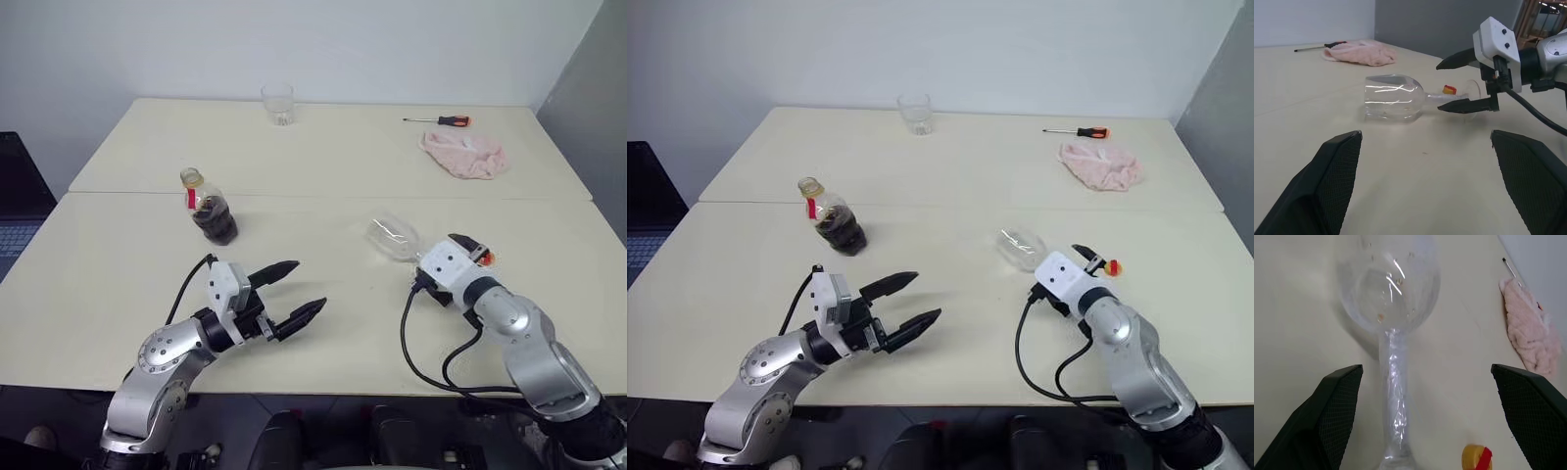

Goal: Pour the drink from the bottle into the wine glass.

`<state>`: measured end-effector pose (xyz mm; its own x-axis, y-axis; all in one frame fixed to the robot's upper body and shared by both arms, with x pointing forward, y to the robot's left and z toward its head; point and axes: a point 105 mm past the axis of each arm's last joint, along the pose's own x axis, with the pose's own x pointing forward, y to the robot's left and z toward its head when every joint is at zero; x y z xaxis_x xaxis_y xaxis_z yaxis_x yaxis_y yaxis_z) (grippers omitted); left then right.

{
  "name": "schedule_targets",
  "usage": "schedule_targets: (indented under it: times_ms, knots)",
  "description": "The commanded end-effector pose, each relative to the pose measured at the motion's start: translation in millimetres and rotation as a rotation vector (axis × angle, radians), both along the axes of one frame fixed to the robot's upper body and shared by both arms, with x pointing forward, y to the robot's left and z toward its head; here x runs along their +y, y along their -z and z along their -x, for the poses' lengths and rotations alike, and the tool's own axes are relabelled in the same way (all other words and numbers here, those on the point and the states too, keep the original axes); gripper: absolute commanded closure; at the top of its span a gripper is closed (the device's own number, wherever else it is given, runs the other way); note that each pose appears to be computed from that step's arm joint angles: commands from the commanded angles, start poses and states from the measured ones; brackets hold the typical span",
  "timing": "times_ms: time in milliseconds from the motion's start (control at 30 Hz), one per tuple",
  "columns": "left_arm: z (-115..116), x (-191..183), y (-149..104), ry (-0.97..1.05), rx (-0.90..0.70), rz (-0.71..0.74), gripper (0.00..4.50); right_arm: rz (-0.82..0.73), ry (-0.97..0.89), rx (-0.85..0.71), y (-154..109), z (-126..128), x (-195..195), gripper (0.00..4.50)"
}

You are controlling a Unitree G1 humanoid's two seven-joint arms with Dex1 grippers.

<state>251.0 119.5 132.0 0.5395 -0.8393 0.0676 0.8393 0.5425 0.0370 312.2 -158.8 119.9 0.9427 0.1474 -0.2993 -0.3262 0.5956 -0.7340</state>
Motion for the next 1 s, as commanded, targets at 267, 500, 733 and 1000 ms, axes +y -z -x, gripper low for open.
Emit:
schedule_targets:
  times_ms: [267, 500, 733, 1000]
  knots:
    - [1.1, -3.7, -9.2, 0.001, -0.036, 0.027, 0.03, 0.030, 0.056, -0.035, 2.5, -4.6, 5.8, 0.00]
    - [3.2, -1.3, -8.2, -0.025, -0.031, 0.031, 0.03, 0.082, 0.011, -0.091, -13.7, -16.1, 18.3, 0.00]
    - [7.2, 1.6, -7.1, -0.048, -0.027, 0.031, 0.03, -0.021, -0.048, -0.074, -27.5, -7.8, 24.3, 0.00]
    - [7.5, 0.1, -5.3, -0.046, -0.020, 0.034, 0.03, -0.195, -0.183, 0.053, -48.6, 14.6, 26.4, 0.00]
